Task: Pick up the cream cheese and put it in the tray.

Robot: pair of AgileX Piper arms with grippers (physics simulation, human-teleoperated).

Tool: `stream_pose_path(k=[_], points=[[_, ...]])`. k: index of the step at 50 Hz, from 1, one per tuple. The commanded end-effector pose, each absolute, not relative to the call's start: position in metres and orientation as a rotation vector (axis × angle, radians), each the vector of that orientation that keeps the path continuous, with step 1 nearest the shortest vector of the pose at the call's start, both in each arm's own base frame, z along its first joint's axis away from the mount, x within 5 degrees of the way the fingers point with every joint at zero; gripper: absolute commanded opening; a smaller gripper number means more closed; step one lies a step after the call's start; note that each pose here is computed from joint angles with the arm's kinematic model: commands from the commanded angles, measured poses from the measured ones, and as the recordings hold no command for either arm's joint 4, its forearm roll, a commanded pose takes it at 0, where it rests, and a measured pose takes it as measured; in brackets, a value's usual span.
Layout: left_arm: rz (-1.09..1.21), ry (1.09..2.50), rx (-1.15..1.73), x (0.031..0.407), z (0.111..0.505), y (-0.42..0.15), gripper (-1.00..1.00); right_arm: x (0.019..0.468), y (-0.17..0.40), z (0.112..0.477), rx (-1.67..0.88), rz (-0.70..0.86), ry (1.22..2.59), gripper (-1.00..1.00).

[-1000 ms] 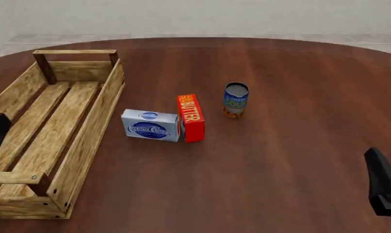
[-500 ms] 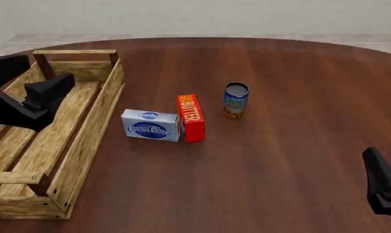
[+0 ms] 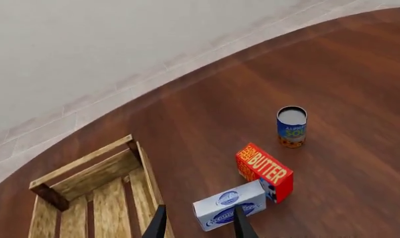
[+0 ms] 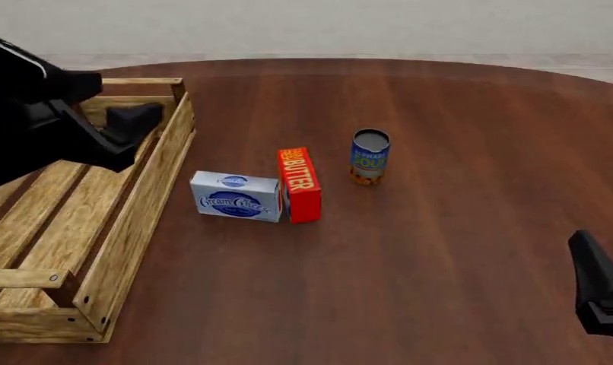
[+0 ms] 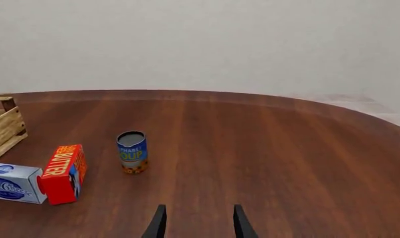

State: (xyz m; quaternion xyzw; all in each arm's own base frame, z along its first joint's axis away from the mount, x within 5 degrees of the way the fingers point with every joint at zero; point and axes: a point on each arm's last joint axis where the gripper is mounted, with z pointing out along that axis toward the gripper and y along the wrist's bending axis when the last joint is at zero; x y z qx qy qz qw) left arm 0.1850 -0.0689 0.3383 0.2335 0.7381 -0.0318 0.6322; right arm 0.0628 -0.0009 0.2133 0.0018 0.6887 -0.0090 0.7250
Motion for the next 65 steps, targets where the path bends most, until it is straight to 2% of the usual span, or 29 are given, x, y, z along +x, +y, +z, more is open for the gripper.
stream_pose_path(k=[1, 24, 31, 37, 45, 48, 59, 65], points=[[-0.054, 1.715, 0.582, 0.198, 0.339, -0.076, 1.00, 0.063, -0.001, 0.213, 0.008, -0.021, 1.523, 1.00], [0.027, 1.790, 0.736, 0.217, 0.335, -0.084, 1.00, 0.064, -0.001, 0.213, 0.017, -0.020, 1.527, 1.00], [0.044, 1.786, 0.690, 0.218, 0.353, -0.076, 1.00, 0.066, -0.001, 0.213, 0.005, -0.012, 1.534, 1.00], [0.061, 1.794, 0.781, 0.217, 0.349, -0.083, 1.00, 0.061, -0.003, 0.213, 0.023, -0.042, 1.512, 1.00], [0.082, 1.790, 0.871, 0.222, 0.363, -0.091, 1.00, 0.067, 0.000, 0.213, -0.017, -0.021, 1.537, 1.00], [0.065, 1.833, 0.936, 0.227, 0.351, -0.101, 1.00, 0.066, 0.000, 0.213, -0.014, -0.020, 1.533, 1.00], [0.073, 1.861, 0.993, 0.234, 0.357, -0.107, 1.00, 0.064, 0.000, 0.213, -0.012, -0.015, 1.525, 1.00], [0.114, 1.901, 1.090, 0.247, 0.347, -0.110, 1.00, 0.060, 0.000, 0.214, -0.008, 0.000, 1.504, 1.00]])
